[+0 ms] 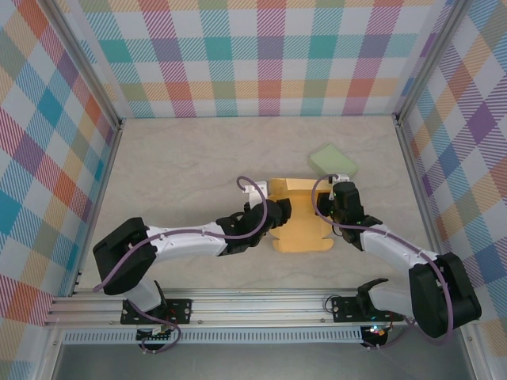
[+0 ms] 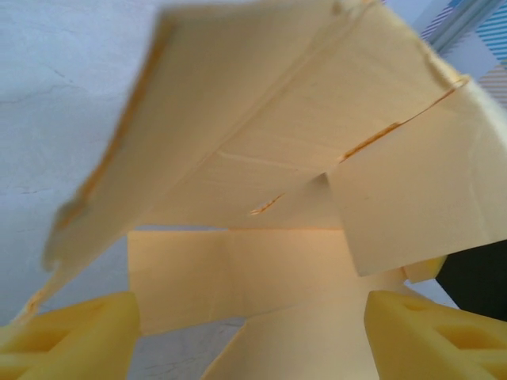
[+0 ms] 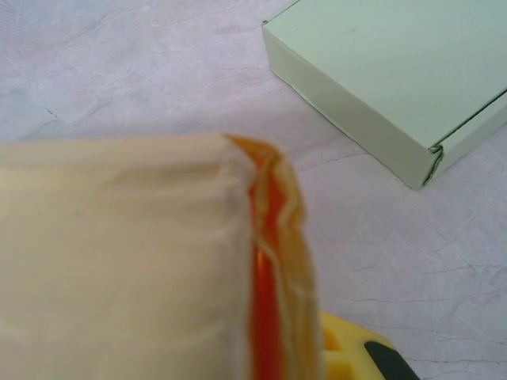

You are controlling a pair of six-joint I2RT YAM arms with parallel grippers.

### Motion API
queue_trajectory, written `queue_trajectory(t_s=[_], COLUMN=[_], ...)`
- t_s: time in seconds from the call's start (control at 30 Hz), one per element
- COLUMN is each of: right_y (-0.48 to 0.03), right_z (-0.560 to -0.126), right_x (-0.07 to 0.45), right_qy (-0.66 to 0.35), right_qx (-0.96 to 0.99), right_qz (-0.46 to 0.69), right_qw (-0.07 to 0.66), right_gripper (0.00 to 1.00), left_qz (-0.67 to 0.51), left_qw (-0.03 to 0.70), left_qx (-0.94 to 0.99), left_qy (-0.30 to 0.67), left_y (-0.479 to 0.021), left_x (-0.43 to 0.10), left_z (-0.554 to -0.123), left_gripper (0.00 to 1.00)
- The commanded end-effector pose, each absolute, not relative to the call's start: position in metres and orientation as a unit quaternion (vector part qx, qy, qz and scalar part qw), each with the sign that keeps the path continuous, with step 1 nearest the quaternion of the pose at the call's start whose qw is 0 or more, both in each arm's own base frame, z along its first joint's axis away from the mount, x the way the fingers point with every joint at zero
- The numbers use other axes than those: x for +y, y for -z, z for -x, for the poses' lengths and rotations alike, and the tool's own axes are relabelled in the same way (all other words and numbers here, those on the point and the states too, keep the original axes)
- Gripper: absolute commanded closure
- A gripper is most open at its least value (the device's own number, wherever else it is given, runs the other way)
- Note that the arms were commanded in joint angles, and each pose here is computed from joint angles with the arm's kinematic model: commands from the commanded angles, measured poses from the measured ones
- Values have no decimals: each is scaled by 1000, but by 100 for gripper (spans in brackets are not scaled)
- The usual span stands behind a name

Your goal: Fold the paper box

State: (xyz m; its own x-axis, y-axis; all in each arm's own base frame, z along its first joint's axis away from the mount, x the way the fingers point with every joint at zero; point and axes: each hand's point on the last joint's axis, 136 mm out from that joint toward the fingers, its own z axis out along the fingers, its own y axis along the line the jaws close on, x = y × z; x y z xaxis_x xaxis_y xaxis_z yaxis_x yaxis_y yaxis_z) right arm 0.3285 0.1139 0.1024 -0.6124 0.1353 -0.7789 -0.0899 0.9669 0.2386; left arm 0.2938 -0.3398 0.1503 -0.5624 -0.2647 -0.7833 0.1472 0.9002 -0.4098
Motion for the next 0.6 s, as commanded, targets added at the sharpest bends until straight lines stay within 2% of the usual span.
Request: queue_trajectory(t_s=[0.0,0.13,0.33,0.57], right_y=[-110,-111,-111,-109], right_z=[-329,-329,-328,-328], right_x=[118,119,120,121], right_qy=[-142,-144,-147,-148], right_qx=[880,879,878,880], right_qz=[-11,-11,-10,-9], right_qw=[453,454,455,451], right_gripper=[100,100,100,100], left_qz=[55,53,35,-1], left_qw=[464,453,448,474], left_qx=[862,867,867,847], left_qy=[198,201,215,242], left_y=[-145,-139,-136,-160], left_x=[-329,-330,-346,-363], left_z=[-301,-306,-314,-317], left_gripper=[22,19,19,37])
